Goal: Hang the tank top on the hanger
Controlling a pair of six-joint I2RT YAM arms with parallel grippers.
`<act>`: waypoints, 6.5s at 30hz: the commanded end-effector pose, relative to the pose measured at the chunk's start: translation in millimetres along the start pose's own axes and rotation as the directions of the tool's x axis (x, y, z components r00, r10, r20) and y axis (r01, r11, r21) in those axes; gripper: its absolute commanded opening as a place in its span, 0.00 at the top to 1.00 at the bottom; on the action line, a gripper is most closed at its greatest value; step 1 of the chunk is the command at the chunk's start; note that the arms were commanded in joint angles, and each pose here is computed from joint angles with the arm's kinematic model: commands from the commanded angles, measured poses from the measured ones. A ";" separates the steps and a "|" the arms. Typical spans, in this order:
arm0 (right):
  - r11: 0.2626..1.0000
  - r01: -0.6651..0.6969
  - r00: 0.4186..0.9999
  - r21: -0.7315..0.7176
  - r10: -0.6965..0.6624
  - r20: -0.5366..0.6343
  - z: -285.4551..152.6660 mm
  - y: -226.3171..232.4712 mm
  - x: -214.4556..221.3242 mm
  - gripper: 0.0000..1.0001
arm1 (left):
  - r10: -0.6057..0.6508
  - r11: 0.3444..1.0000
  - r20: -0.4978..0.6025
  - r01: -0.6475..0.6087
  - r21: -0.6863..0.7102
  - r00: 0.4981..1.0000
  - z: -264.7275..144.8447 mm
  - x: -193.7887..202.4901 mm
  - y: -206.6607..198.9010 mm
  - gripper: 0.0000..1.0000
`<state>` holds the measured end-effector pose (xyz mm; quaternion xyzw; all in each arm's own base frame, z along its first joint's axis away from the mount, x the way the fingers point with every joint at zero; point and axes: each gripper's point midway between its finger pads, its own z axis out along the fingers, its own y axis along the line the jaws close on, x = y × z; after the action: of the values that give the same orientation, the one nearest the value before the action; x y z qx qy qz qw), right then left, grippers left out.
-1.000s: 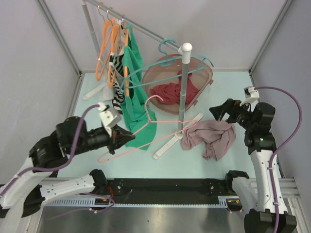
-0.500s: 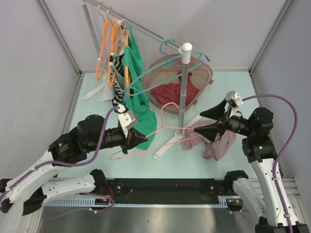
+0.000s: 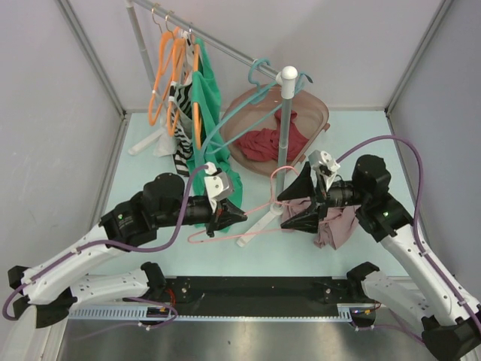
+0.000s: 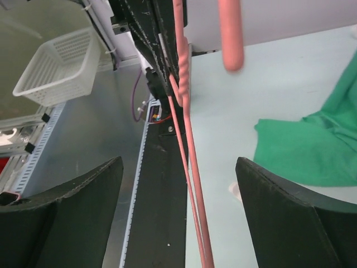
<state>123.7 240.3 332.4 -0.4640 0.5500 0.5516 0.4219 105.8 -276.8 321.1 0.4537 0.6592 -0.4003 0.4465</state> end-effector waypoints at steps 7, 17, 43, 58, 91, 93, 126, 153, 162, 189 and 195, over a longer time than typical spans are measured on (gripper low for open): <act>0.996 0.084 0.996 -0.018 -0.084 0.019 16.3 8.6 -14.8 0.47 | 0.051 0.998 0.046 -0.053 0.046 0.998 8.2 -11.9 -3.6 1.00; 0.990 0.112 0.993 0.086 -0.114 0.010 11.6 -4.0 -12.1 1.00 | 0.041 0.999 0.029 -0.041 -0.003 0.999 14.8 -9.3 6.9 0.87; 0.796 0.160 0.978 0.583 -0.048 -0.202 -79.3 -48.5 -28.3 1.00 | -0.137 0.967 0.047 0.144 -0.211 0.989 41.2 73.8 57.7 0.09; 0.777 0.227 0.974 0.588 -0.169 -0.152 -88.1 -19.5 -65.4 1.00 | -0.195 0.961 0.107 0.212 -0.175 0.975 112.3 122.9 66.2 0.09; 0.766 0.219 0.975 0.604 -0.201 -0.098 -87.0 -26.4 -83.9 1.00 | -0.413 0.819 0.053 0.396 -0.414 0.909 275.0 186.7 77.1 0.17; 0.770 0.217 0.975 0.599 -0.199 -0.098 -86.2 -26.4 -83.2 1.00 | -0.434 0.798 0.051 0.410 -0.441 0.900 272.1 194.2 79.0 0.19; 0.768 0.189 0.981 0.612 -0.174 -0.085 -85.8 -36.4 -78.6 1.00 | -0.327 0.662 0.156 0.344 -0.666 0.932 94.6 177.5 108.0 1.00; 0.801 0.084 0.996 0.593 -0.054 -0.067 -78.5 -45.2 -39.4 1.00 | -0.409 0.450 0.220 0.405 -0.796 0.886 -2.1 197.7 199.0 0.45; 0.812 0.058 0.997 0.581 -0.020 -0.072 -73.9 -50.6 -27.3 1.00 | -0.597 0.403 0.401 0.692 -0.599 0.695 13.4 229.0 162.2 0.31; 0.900 -0.036 0.973 0.433 0.130 -0.189 -20.8 -46.5 25.7 1.00 | -0.537 0.492 0.329 0.605 -0.626 0.777 -2.6 173.1 162.2 1.00; 0.886 -0.005 0.967 0.464 0.122 -0.222 -15.6 -55.9 28.7 1.00 | -0.497 0.577 0.224 0.512 -0.637 0.839 -13.6 152.4 152.0 1.00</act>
<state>162.7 223.1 277.4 -0.3996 0.7386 0.3738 0.3938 226.8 -198.4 159.2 -0.0075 0.8364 -0.2909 0.4644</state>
